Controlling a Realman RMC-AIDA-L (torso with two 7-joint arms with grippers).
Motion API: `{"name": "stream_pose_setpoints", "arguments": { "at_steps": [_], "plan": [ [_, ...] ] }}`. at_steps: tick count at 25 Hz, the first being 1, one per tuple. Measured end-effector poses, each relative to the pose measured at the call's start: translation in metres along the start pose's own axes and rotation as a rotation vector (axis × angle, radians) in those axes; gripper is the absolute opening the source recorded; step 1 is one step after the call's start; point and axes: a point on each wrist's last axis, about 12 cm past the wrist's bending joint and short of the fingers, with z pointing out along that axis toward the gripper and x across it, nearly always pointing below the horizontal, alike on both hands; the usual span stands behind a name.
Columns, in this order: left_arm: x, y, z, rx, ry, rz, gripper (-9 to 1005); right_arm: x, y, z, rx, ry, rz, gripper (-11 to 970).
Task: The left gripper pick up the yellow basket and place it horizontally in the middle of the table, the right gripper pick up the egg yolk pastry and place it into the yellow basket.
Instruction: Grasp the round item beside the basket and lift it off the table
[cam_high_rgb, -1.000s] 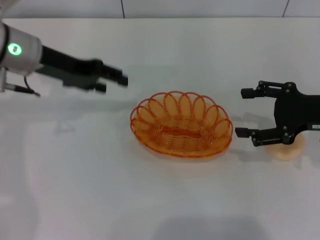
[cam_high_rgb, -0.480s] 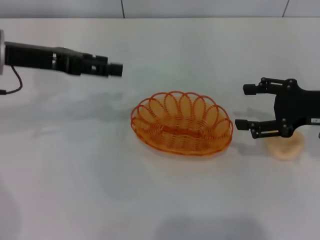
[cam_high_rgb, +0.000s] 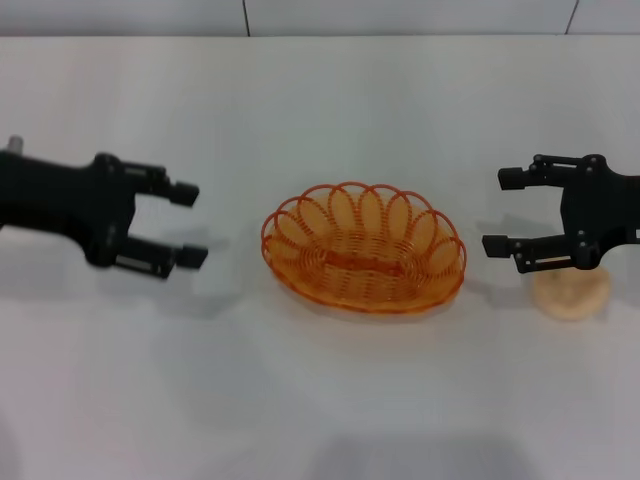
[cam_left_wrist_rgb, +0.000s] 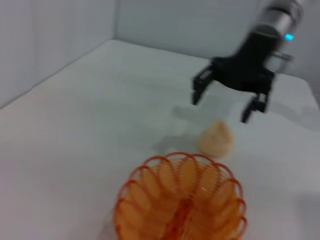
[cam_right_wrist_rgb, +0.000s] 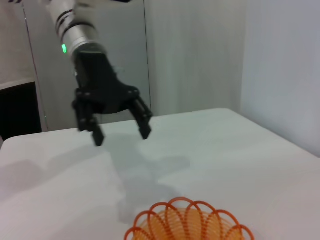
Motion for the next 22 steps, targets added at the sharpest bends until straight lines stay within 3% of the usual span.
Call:
{"name": "stream_pose_setpoints", "arguments": {
  "at_steps": [5,7,12,22],
  "plan": [
    [0.011,-0.01,0.0,0.012,-0.023,0.066,800,-0.009,0.0,-0.004,-0.016,0.041,0.039,848],
    [0.027,-0.019,0.004,0.0,-0.044,0.121,801,-0.014,-0.002,-0.006,-0.011,0.07,0.046,846],
    [0.044,-0.032,0.006,-0.012,-0.069,0.146,803,-0.03,-0.006,-0.013,0.003,0.198,0.079,842],
    [0.049,-0.037,-0.002,-0.041,-0.104,0.149,804,-0.057,-0.017,-0.013,0.044,0.523,0.163,831]
  ]
}}
